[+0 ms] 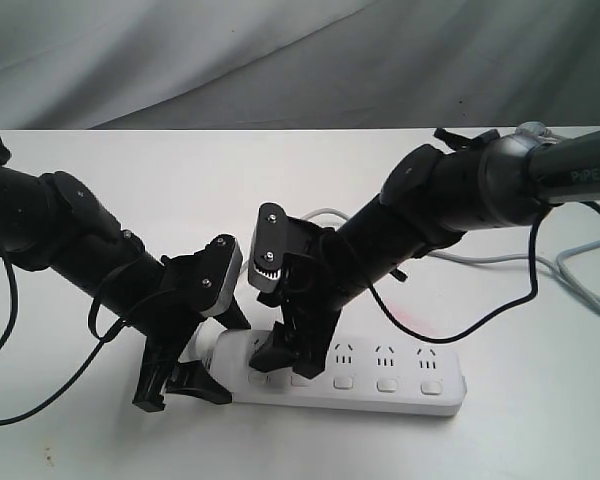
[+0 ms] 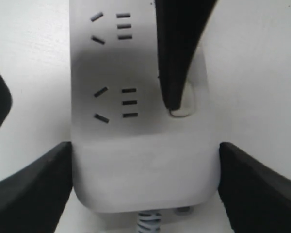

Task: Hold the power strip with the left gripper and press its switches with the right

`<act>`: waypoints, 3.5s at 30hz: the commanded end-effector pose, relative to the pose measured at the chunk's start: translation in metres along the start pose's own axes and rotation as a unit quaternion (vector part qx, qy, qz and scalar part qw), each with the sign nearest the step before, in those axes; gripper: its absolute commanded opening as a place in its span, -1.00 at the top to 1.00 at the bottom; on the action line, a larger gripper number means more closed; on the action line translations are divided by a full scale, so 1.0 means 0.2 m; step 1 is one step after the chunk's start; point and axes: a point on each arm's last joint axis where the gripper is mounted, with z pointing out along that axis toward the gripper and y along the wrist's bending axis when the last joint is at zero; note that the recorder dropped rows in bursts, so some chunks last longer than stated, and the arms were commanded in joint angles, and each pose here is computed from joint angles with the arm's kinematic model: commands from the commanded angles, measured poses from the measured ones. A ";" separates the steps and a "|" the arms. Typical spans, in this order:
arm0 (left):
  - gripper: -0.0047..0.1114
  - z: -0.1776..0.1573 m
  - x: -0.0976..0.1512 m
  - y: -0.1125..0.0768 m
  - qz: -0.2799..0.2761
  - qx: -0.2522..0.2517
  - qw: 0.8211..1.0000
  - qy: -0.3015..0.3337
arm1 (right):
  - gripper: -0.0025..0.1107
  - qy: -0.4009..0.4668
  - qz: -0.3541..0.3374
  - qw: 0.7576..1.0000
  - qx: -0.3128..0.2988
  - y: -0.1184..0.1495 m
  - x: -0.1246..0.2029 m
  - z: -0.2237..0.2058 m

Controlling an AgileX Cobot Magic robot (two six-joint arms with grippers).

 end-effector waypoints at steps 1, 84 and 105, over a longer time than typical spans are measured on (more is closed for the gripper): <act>0.92 0.00 -0.01 0.01 0.004 -0.012 1.000 0.005 | -0.35 -0.006 0.005 1.000 -0.001 0.02 0.02 0.02; 0.92 0.00 -0.01 0.01 0.004 -0.012 1.000 0.005 | -0.35 -0.015 0.041 0.999 0.023 0.00 0.03 -0.26; 0.92 0.00 -0.01 0.01 0.004 -0.012 1.000 0.005 | -0.35 -0.001 0.060 0.998 0.016 0.04 0.15 -0.15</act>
